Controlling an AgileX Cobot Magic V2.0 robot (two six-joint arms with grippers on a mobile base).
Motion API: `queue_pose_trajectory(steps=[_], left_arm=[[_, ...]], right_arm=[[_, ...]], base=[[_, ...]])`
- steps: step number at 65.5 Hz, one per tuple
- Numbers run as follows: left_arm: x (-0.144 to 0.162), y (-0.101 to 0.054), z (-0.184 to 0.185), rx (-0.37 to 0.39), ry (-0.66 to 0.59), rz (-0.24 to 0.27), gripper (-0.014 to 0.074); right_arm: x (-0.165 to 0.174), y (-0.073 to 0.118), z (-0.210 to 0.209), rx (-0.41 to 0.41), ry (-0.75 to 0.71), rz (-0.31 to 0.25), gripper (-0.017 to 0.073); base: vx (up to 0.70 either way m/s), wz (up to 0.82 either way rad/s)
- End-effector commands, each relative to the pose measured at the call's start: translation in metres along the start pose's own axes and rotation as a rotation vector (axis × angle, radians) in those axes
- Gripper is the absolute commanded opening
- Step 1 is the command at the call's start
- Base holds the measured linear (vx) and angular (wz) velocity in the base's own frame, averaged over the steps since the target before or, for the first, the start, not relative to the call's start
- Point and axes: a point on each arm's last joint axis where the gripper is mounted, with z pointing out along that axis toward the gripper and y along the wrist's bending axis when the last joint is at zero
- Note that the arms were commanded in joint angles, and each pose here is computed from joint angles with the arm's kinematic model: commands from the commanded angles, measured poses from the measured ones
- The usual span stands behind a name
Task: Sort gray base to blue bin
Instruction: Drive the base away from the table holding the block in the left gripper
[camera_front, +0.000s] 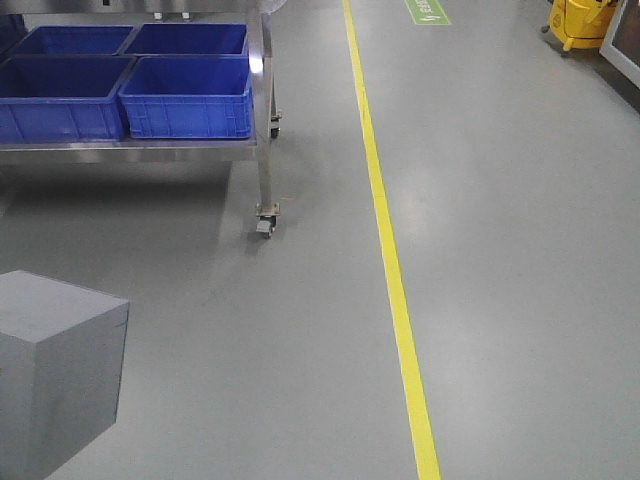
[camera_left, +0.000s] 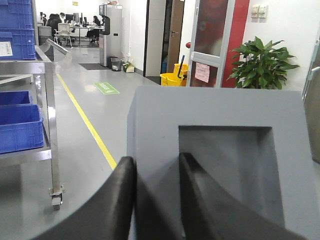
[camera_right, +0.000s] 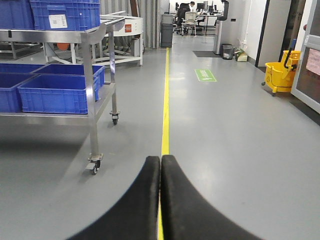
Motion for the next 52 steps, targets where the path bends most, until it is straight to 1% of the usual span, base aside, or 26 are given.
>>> queue_pose_trajectory(steps=[1, 52], left_arm=[[-0.0193, -0.002, -0.0014, 0.013, -0.131, -0.014, -0.0006], [-0.0193, -0.002, -0.0014, 0.013, -0.131, -0.014, -0.0006]], right_arm=[[-0.0027, -0.0002, -0.0003, 0.006, -0.074, -0.013, -0.0009], [-0.0027, -0.0002, -0.0003, 0.006, -0.074, -0.013, -0.0009]], base=[[0.4, -0.04], [0.4, 0.01]])
